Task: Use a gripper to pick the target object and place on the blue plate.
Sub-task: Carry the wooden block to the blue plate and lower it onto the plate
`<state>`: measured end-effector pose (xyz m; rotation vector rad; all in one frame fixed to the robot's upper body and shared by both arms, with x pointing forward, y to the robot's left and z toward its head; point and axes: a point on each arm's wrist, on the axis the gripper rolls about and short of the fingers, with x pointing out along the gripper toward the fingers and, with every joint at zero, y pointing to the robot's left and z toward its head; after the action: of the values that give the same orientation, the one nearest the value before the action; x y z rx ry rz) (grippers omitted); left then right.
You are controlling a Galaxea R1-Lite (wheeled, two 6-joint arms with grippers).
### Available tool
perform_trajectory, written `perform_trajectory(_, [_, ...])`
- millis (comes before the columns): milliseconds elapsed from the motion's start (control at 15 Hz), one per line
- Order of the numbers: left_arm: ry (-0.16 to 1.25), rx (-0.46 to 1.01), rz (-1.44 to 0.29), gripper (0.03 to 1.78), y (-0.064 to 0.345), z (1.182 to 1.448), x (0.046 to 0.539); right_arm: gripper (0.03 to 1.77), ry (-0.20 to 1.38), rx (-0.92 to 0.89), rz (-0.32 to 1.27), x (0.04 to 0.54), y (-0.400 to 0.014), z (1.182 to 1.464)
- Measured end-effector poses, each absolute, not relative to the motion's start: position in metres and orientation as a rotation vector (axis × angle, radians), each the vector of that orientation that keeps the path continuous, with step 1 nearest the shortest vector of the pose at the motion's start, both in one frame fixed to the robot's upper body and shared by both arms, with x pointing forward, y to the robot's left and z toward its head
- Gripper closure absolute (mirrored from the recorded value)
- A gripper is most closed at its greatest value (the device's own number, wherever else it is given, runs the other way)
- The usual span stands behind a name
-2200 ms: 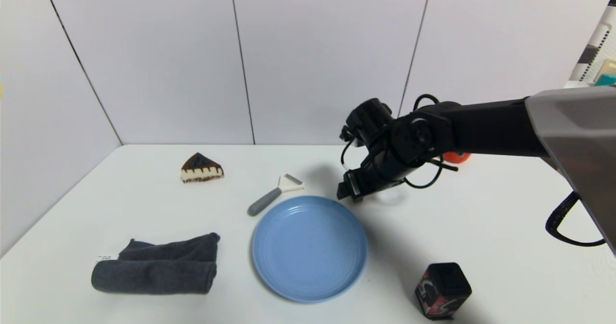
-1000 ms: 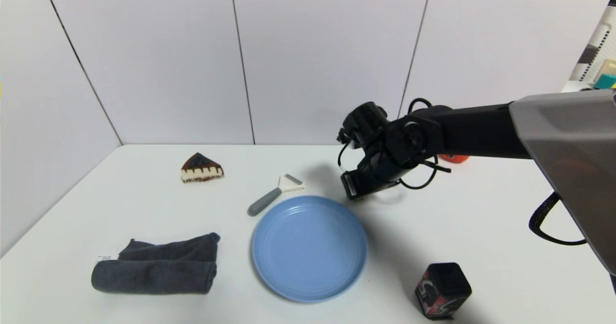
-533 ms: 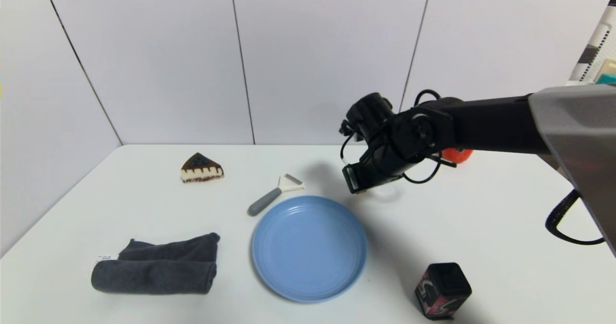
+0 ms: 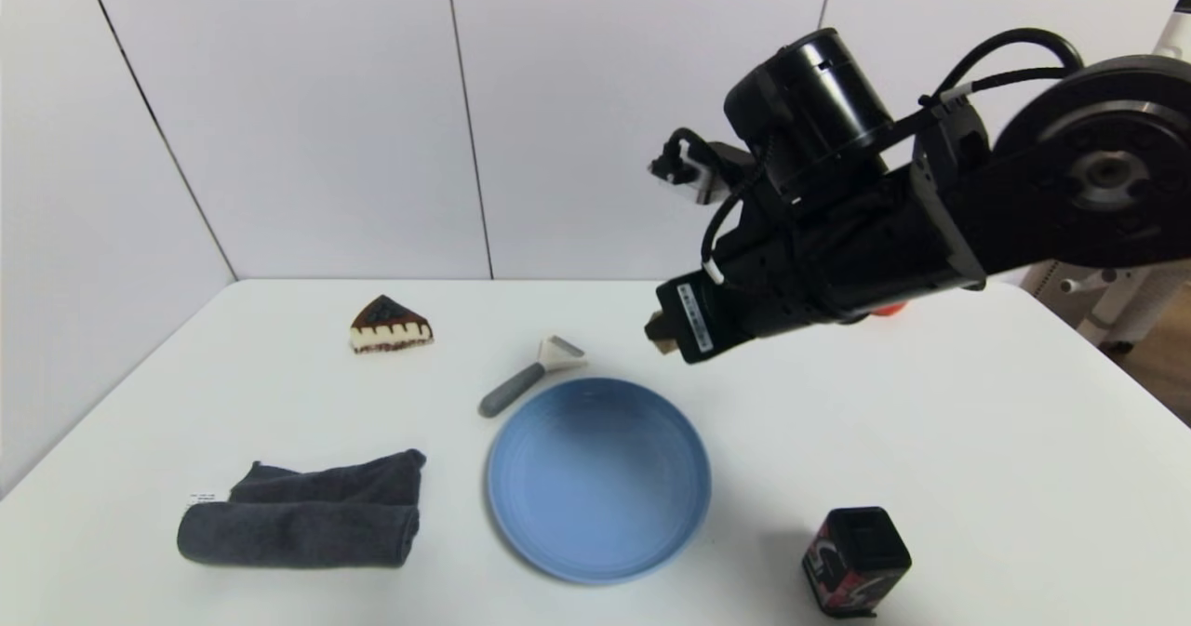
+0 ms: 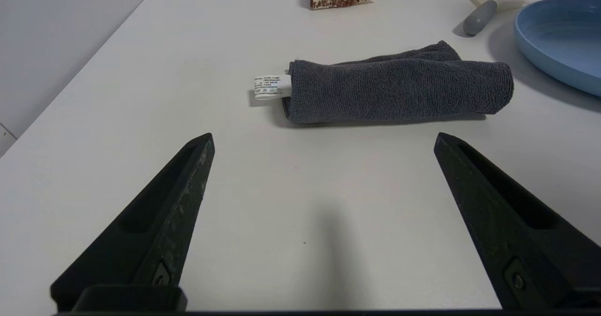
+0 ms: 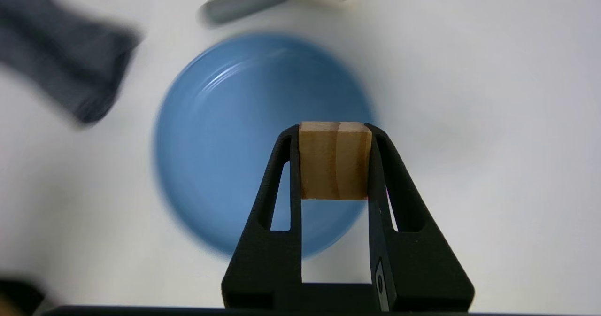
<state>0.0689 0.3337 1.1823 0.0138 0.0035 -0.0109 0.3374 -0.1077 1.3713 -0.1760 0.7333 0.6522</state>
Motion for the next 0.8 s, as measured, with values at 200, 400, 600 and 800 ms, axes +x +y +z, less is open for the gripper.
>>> perform_trajectory(200, [0.004,0.014,-0.011,0.12,0.334,1.182,0.069,1.40,0.791,-0.234,0.735,0.302,-0.103,1.357])
perform_trajectory(400, [0.004,0.013,-0.011,0.12,0.334,1.182,0.069,1.40,0.842,-0.267,0.750,0.295,-0.099,1.342])
perform_trajectory(600, [0.004,0.014,-0.011,0.12,0.334,1.182,0.069,1.40,0.850,-0.267,0.750,0.302,-0.089,1.329])
perform_trajectory(800, [0.004,0.014,-0.011,0.12,0.334,1.182,0.069,1.40,0.865,-0.273,0.746,0.310,-0.079,1.315])
